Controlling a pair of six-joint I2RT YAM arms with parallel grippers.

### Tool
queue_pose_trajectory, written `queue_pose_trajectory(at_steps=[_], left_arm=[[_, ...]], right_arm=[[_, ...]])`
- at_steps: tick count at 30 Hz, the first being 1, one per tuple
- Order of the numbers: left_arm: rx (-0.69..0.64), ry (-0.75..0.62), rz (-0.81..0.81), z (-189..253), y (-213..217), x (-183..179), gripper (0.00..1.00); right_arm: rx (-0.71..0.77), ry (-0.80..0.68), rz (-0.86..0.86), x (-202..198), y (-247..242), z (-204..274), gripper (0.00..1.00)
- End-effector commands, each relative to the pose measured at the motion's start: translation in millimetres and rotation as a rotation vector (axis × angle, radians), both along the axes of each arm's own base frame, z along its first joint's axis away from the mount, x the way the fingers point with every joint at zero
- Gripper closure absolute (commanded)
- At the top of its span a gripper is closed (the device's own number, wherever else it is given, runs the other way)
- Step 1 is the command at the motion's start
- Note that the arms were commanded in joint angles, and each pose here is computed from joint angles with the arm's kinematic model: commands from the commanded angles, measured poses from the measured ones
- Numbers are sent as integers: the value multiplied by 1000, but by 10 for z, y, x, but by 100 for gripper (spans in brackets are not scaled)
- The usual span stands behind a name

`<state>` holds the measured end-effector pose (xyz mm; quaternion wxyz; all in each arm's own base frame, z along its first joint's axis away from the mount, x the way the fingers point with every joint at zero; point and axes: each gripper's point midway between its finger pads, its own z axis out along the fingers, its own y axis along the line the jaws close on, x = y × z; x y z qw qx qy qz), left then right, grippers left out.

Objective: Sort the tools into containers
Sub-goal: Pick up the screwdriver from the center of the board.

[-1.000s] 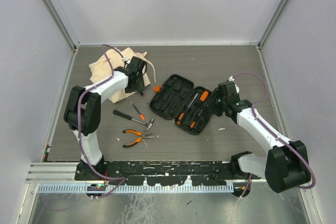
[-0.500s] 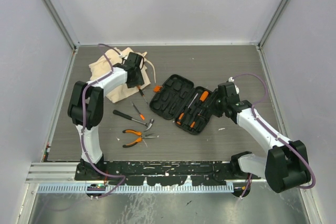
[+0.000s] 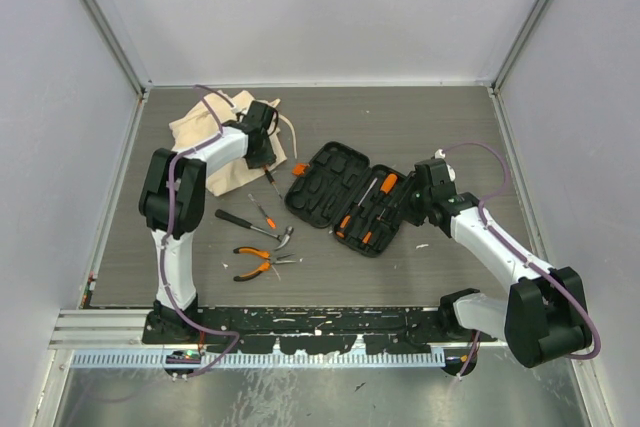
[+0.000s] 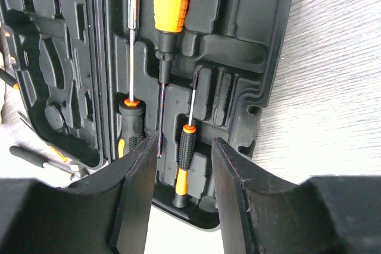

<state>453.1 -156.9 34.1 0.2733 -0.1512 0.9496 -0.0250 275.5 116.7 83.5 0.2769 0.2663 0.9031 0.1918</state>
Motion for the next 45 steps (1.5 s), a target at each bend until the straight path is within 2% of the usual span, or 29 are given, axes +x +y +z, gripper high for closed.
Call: queue_pose_trajectory(at_steps=[1,8,16,22,23,25,26,30,33,36,42,45], left_arm=[[-15,-41,37,67,52,148,69],[-39,-51,29,79,84,131,81],[-116,-148,-55,552,0,-17,84],[-187,-279,-161,1143,-95,-167,89],[-204,-301,-183,1243,-120,-193,89],[-249,-348,-234,1434,-206,-242,98],[-274,-370,-262,1534,-257,-271,100],[-373,-439,-392,1919,-532,-425,100],[-445,-490,-478,2188,-757,-586,100],[-509,-513,-553,2374,-1008,-781,100],[-604,-532,-626,2583,-1349,-1056,100],[-632,-540,-646,2627,-1445,-1132,100]], right_arm=[[-2,-34,3,44,-8,64,53],[-8,-33,-4,22,-30,68,53],[-16,-107,-20,105,-69,276,53],[6,-271,46,211,1,612,53],[12,-312,89,219,47,697,53],[46,-398,220,208,216,861,53],[64,-432,255,210,274,941,52],[162,-584,400,213,540,1314,40],[244,-678,472,240,735,1591,37],[312,-718,466,283,928,1762,34],[351,-904,487,176,1409,2033,33],[377,-950,533,102,1578,2109,36]])
